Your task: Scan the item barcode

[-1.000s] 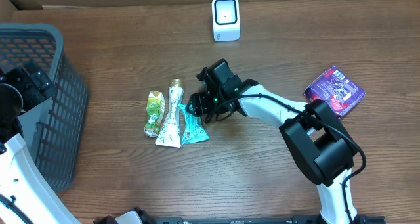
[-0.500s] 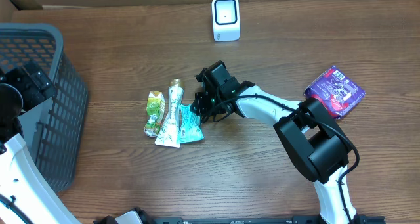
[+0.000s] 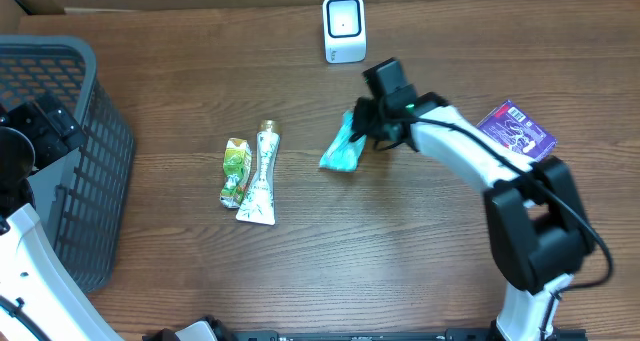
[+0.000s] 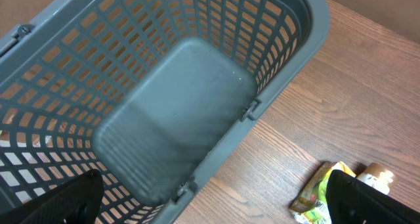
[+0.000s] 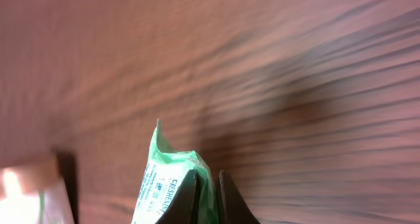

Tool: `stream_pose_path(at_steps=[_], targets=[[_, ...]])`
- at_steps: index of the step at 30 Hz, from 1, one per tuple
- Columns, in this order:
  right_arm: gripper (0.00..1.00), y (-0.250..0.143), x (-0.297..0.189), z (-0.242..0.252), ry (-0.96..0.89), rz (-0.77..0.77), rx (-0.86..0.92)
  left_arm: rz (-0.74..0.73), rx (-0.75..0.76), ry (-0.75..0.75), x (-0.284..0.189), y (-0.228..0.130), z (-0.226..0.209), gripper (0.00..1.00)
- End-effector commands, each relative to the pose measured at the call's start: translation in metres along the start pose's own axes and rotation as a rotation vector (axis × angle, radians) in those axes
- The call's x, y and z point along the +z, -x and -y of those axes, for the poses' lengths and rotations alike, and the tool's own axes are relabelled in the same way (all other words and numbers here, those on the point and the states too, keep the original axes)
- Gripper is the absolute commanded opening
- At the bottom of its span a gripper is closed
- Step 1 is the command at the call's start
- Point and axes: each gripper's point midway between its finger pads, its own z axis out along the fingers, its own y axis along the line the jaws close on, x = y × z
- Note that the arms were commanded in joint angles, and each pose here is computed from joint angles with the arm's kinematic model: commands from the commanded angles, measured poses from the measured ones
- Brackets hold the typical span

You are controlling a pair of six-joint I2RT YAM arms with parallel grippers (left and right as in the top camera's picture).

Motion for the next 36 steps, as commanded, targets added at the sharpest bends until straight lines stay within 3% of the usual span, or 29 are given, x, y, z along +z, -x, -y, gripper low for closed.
stream_pose_path(at_steps=[1,5,9,11,12,14,16,19,22,28,36], targets=[[0.04,0.010,-0.015,0.008,-0.072,0.074,0.073,0.013,-0.013,0.008,-0.003,0.003,-0.002,0.99],[0.20,-0.013,-0.016,0.019,-0.110,-0.031,0.008,0.013,-0.013,0.008,-0.003,0.003,-0.002,0.99],[0.26,-0.045,-0.021,0.024,-0.103,-0.186,-0.103,0.013,-0.013,0.008,-0.003,0.003,-0.002,1.00],[0.34,-0.048,-0.028,0.029,-0.109,-0.219,-0.176,0.013,-0.013,0.008,-0.003,0.003,-0.002,1.00],[0.41,-0.045,-0.035,0.031,-0.110,-0.225,-0.219,0.013,-0.013,0.008,-0.003,0.003,-0.002,1.00],[0.75,-0.032,-0.047,0.034,-0.107,-0.223,-0.289,0.013,-0.013,0.008,-0.003,0.003,-0.002,1.00],[0.91,-0.013,-0.060,0.034,-0.086,-0.210,-0.394,0.013,-0.013,0.008,-0.003,0.003,-0.002,1.00],[0.95,0.014,-0.070,0.031,-0.011,-0.169,-0.587,0.013,-0.013,0.008,-0.003,0.003,-0.002,0.99],[0.96,0.017,-0.071,0.017,0.196,-0.161,-0.786,0.013,-0.013,0.008,-0.003,0.003,-0.002,0.99],[0.93,0.013,-0.047,0.018,0.351,-0.192,-0.850,0.013,-0.013,0.008,-0.003,0.003,-0.002,0.99],[0.88,-0.018,-0.022,0.014,0.494,-0.324,-0.795,0.013,-0.013,0.008,-0.003,0.003,-0.002,1.00]])
